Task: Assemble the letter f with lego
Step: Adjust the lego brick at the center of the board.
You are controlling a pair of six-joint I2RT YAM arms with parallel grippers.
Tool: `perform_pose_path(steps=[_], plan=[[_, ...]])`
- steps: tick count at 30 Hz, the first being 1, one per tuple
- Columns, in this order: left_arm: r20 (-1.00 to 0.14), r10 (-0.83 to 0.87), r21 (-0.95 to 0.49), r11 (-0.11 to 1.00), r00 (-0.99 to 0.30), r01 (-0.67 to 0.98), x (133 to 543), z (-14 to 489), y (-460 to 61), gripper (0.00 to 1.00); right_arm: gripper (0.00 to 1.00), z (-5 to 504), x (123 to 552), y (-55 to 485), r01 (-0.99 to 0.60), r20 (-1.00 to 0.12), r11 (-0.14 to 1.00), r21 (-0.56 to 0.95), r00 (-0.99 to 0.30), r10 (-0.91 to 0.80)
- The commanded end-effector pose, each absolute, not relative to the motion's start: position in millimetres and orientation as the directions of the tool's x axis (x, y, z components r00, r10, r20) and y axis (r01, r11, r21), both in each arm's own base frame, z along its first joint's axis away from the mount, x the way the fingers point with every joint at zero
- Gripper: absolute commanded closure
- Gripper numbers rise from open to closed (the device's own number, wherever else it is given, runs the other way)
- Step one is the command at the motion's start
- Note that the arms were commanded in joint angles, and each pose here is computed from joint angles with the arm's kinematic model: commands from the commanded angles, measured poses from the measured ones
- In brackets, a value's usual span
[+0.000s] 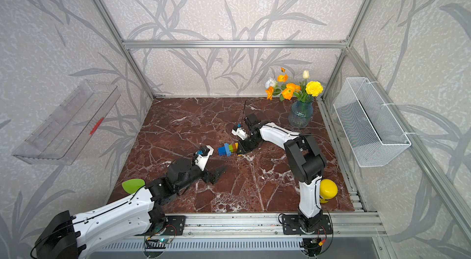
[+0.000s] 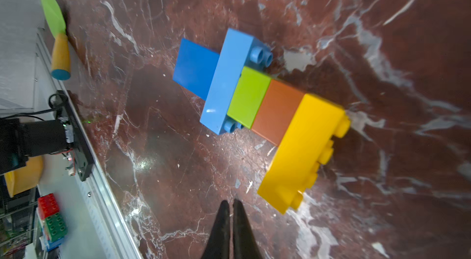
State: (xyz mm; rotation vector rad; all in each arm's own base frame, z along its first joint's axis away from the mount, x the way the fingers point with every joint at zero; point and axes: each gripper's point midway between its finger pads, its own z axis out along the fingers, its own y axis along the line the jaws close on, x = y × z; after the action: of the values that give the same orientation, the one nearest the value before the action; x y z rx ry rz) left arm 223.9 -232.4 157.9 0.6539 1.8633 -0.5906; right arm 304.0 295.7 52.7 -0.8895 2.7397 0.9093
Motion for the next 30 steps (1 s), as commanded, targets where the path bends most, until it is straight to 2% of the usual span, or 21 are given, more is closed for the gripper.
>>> perform_pose_path(steps=[1, 5, 14, 30], plan=[[-0.938, 0.17, -0.086, 0.732, -0.302, 0.676, 223.5, 164.9, -231.1, 0.01, 0.92, 59.9, 317.0, 297.1, -0.601, -0.384, 0.688, 0.407, -0.796, -0.468], [-0.939, 0.163, -0.089, 0.735, -0.302, 0.673, 224.2, 166.2, -230.8, 0.01, 0.93, 51.8, 312.8, 299.4, -0.622, -0.425, 0.704, 0.341, -0.771, -0.475], [-0.934, 0.172, -0.092, 0.728, -0.312, 0.68, 224.5, 165.5, -234.0, 0.01, 0.93, 29.3, 312.1, 293.2, -0.607, -0.403, 0.737, 0.297, -0.78, -0.479], [-0.932, 0.181, -0.09, 0.723, -0.314, 0.685, 224.5, 166.6, -235.7, 0.01, 0.93, 21.7, 343.2, 291.9, -0.597, -0.439, 0.775, 0.208, -0.765, -0.471]])
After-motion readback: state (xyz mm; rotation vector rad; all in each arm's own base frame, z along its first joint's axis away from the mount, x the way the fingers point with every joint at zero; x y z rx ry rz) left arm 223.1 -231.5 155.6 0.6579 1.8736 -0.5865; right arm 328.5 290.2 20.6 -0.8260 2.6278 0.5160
